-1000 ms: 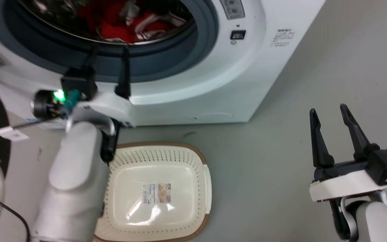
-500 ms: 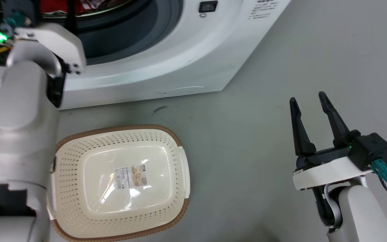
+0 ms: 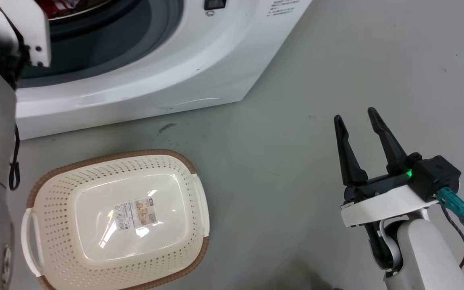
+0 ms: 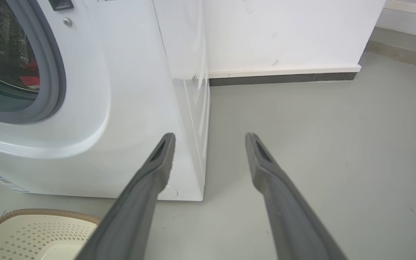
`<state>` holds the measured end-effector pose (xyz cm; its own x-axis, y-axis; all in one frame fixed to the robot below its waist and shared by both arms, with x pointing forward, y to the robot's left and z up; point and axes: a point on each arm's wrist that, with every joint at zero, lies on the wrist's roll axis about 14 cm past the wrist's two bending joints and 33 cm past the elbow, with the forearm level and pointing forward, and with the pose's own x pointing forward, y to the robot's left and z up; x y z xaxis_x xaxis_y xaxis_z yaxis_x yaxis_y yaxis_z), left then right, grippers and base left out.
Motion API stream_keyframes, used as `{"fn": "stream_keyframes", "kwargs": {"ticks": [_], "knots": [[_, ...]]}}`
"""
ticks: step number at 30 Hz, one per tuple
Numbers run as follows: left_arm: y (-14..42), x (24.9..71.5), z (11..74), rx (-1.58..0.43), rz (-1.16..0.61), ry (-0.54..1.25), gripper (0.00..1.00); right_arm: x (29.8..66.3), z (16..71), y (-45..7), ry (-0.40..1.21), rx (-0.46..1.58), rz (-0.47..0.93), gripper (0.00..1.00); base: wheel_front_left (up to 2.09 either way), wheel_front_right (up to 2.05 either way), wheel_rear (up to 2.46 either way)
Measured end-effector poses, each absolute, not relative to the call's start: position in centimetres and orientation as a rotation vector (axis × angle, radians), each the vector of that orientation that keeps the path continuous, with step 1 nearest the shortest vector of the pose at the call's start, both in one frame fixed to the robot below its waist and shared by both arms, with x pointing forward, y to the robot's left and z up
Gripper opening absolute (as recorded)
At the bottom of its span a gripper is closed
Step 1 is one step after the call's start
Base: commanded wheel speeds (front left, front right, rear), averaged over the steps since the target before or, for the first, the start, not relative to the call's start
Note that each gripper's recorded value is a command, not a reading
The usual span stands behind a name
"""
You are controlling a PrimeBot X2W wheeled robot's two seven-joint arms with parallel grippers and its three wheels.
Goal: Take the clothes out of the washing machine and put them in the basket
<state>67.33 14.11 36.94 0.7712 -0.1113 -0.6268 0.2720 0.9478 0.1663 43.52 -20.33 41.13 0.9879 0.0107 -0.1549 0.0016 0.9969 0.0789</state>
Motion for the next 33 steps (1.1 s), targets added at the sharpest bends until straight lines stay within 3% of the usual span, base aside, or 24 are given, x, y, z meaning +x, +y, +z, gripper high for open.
{"fn": "stream_keyframes", "kwargs": {"ticks": [14,15,17,24,33], "knots": [[14.7,69.3,33.3,0.317,-0.166,0.907,1.0,43.5,39.4,-21.2,0.203,0.096,-0.024,1.0,0.0,0.0,0.0],[14.7,69.4,33.2,0.32,-0.162,0.915,0.59,43.4,39.3,-21.3,0.207,0.098,-0.026,1.0,0.0,0.0,0.0],[14.7,69.5,33.0,0.318,-0.155,0.935,0.0,43.3,39.1,-21.4,0.213,0.096,-0.028,1.0,0.0,0.0,0.0],[15.1,70.3,33.6,0.323,-0.125,0.891,0.0,43.6,39.2,-21.5,0.209,0.095,-0.029,1.0,0.0,0.0,0.0],[15.0,70.5,37.4,0.259,-0.129,0.578,0.0,43.9,40.8,-21.3,0.165,0.09,-0.019,1.0,0.0,0.0,0.0]]}}
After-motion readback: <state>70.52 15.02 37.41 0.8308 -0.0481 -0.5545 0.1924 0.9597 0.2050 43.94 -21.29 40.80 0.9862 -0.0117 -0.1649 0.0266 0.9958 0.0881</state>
